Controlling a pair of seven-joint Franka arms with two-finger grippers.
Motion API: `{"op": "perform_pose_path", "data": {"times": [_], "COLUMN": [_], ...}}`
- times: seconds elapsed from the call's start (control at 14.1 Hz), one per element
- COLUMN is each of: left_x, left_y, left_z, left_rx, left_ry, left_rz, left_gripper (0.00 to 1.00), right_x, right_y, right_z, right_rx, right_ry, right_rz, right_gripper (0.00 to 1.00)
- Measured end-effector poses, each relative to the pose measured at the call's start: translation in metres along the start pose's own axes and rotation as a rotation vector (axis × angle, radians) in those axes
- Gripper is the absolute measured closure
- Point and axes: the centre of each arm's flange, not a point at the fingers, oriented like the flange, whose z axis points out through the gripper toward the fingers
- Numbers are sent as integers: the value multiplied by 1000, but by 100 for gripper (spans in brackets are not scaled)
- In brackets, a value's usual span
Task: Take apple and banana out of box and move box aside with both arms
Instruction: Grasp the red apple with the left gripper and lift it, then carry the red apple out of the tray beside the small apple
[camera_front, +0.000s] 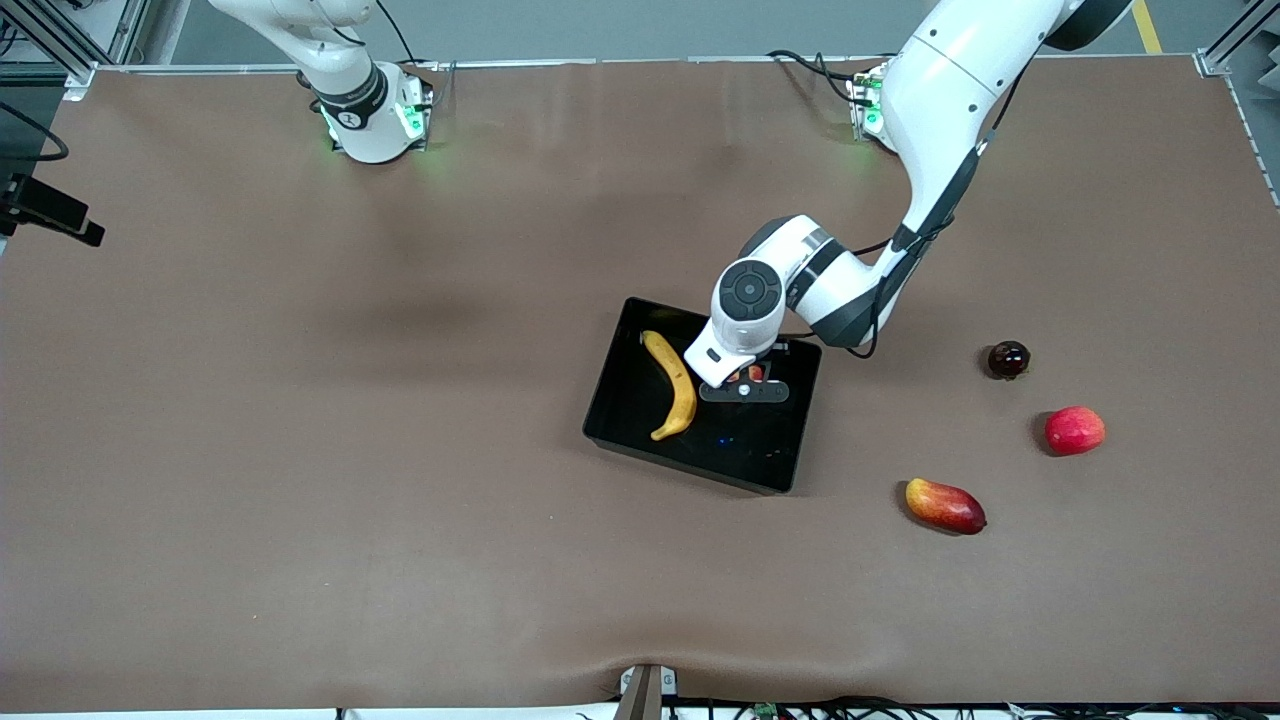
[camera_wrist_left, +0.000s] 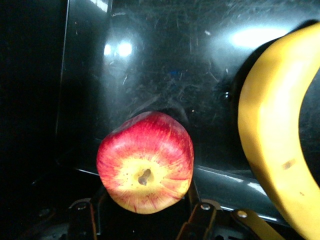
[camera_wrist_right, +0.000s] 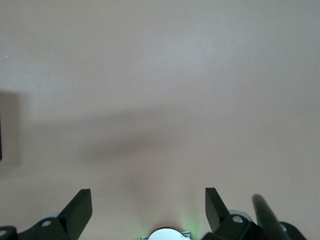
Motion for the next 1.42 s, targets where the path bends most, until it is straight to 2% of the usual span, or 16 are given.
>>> {"op": "perform_pose_path", "data": {"times": [0.28, 0.5, 0.71, 0.99, 1.21, 1.42], "left_x": [30, 51, 59, 76, 86, 86], "left_y": [-14, -54, -104, -205, -282, -330], "left_z": [-51, -122, -179, -184, -151, -105], "left_rx": [-38, -45, -55, 8, 19, 12], "left_ry": [84, 157, 186, 100, 35, 6], "left_rz": [17, -21, -24, 52, 80, 64], "left_gripper": [39, 39, 40, 40, 40, 40], "right_x": [0, 0, 0, 0, 0, 0], "right_y": [0, 0, 0, 0, 0, -1], "right_z": [0, 0, 0, 0, 0, 0], "right_rx": [0, 0, 0, 0, 1, 2], "right_ry": [0, 0, 0, 0, 0, 0], "right_rz": [0, 0, 0, 0, -1, -3], "right_gripper": [0, 0, 0, 0, 0, 0]}}
